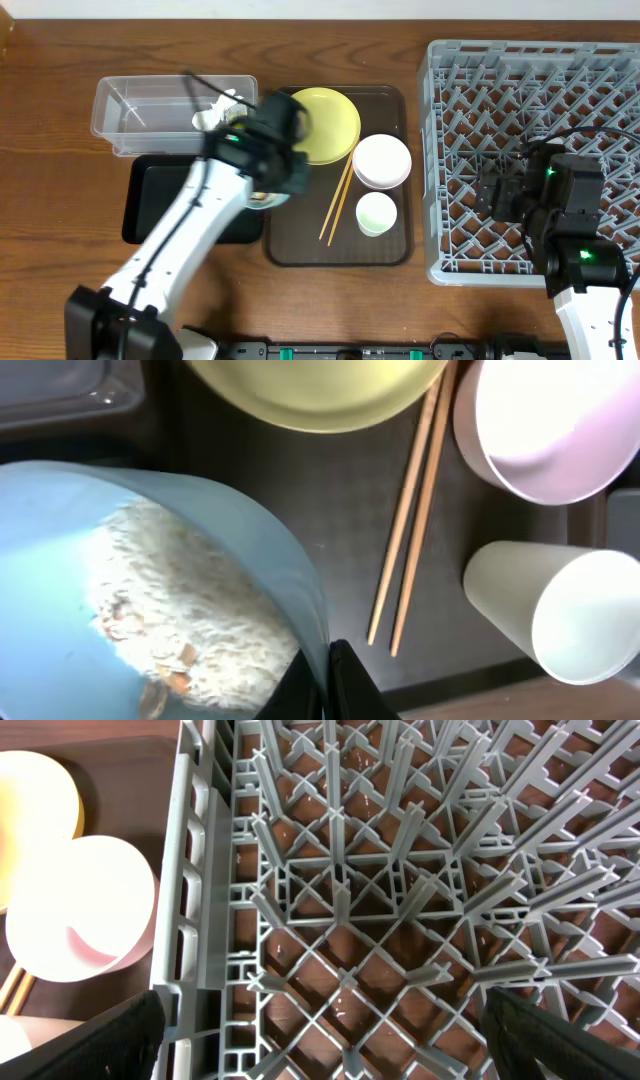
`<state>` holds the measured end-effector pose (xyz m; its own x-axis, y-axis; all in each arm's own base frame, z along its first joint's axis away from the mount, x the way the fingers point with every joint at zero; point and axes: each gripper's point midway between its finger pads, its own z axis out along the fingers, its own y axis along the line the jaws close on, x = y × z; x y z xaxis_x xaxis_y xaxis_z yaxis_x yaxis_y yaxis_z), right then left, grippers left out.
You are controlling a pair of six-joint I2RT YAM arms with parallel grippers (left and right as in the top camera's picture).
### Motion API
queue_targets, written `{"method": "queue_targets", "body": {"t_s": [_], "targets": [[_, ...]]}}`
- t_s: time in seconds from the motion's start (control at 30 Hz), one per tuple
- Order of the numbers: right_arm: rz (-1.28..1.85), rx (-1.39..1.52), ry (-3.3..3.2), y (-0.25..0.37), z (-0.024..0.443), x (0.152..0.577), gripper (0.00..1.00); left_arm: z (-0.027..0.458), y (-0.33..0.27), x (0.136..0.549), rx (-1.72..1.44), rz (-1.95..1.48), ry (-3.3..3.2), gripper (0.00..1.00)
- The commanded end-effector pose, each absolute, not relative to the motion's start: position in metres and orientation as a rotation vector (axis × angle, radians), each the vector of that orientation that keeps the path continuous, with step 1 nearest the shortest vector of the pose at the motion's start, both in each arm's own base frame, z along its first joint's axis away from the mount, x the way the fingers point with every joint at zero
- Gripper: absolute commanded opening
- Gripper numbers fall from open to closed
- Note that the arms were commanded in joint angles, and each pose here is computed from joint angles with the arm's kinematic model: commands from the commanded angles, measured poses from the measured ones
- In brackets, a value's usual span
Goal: Sort waste into correct bins and load items into the dishwasher rack
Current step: 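Grasp the rim of the blue rice bowl with the left gripper, then tip the blue bowl over the black tray to dump the rice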
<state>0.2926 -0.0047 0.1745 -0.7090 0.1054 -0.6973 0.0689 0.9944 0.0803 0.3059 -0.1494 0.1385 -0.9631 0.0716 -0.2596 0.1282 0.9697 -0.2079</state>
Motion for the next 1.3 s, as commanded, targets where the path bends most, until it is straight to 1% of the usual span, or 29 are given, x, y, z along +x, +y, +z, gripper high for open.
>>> {"method": "queue_targets", "body": {"t_s": [0.0,0.33,0.57,0.7,0.9,1.13,1.27], "targets": [[0.077,0.115,2.343,0.0,0.183,0.295,0.99,0.146,-0.145,0.31,0.165,-0.657,2.855,0.06],[0.077,0.115,2.343,0.0,0.183,0.295,0.99,0.153,-0.084,0.322,-0.08,-1.41,2.551,0.06],[0.077,0.115,2.346,0.0,0.182,0.295,0.99,0.154,-0.045,0.329,-0.363,-1.796,2.219,0.06],[0.077,0.115,2.347,0.0,0.182,0.295,0.99,0.156,-0.027,0.33,-0.524,-1.928,2.072,0.06],[0.077,0.115,2.347,0.0,0.182,0.295,0.99,0.157,-0.003,0.331,-0.747,-1.992,1.991,0.06],[0.077,0.115,2.347,0.0,0.182,0.295,0.99,0.157,0.017,0.331,-1.119,-2.108,1.919,0.06],[0.077,0.115,2.351,0.0,0.181,0.294,0.99,0.157,0.021,0.33,-1.196,-2.131,1.899,0.06]]}}
